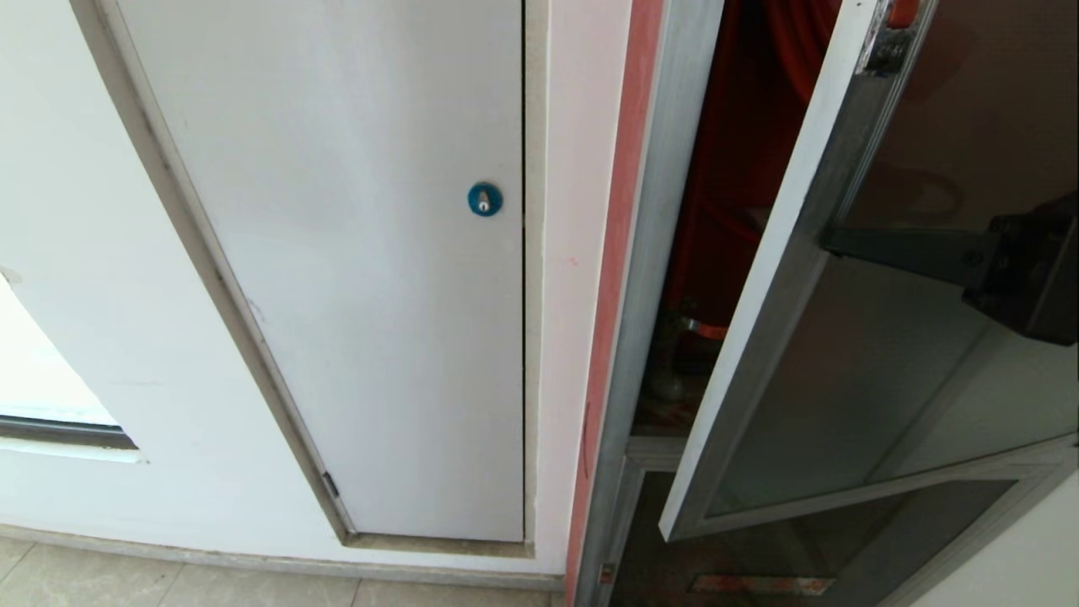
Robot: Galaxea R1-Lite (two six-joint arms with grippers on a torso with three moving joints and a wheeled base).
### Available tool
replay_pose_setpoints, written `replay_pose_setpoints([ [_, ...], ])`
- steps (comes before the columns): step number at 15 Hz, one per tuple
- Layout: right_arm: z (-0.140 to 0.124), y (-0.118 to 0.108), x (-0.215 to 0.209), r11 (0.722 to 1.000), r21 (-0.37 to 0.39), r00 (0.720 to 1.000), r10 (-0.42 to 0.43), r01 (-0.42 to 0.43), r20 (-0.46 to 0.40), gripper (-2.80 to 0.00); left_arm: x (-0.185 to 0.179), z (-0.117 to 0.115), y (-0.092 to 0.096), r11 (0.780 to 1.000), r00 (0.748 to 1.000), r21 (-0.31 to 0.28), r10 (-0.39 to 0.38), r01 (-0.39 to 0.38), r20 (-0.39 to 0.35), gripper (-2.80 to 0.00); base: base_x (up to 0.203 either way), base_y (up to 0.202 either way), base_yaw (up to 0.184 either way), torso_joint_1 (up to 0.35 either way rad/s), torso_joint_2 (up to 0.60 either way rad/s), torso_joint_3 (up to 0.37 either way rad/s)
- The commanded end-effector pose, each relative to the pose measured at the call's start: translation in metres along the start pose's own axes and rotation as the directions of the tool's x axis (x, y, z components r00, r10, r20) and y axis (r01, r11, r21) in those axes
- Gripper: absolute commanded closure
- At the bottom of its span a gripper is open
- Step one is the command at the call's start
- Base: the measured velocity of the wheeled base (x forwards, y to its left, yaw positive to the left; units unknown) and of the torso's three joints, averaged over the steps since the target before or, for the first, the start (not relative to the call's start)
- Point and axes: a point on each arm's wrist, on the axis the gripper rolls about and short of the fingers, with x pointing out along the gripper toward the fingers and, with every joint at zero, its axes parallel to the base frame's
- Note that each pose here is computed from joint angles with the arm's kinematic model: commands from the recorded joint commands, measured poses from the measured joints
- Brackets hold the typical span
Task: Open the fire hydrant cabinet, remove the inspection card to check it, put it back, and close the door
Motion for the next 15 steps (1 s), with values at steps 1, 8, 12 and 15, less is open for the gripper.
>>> replay_pose_setpoints([
  [1,0.000,-0.006,0.008,1.000,0.012,1.000,0.002,-0.002,-0.014,0.00,0.001,-0.006,0.000,1.000,1.000,-0.001,0.001,-0.001,-0.020,0.00,0.000,0.000,0.000,0.000,0.00,0.000],
  [8,0.011,-0.023,0.040,0.999,0.015,0.999,-0.043,0.043,-0.010,0.00,0.001,-0.005,0.000,1.000,1.000,-0.001,0.001,-0.001,-0.020,0.00,0.000,0.000,0.000,0.000,0.00,0.000],
  [12,0.016,-0.030,0.063,0.997,0.010,0.997,-0.078,0.078,0.002,0.00,0.001,-0.005,0.000,1.000,1.000,-0.001,0.001,-0.001,-0.020,0.00,0.000,0.000,0.000,0.000,0.00,0.000],
  [15,0.018,-0.036,0.078,0.992,-0.003,0.991,-0.128,0.128,0.032,0.00,0.001,-0.006,0.000,1.000,1.000,-0.001,0.001,-0.001,-0.019,0.00,0.000,0.000,0.000,0.000,0.00,0.000],
])
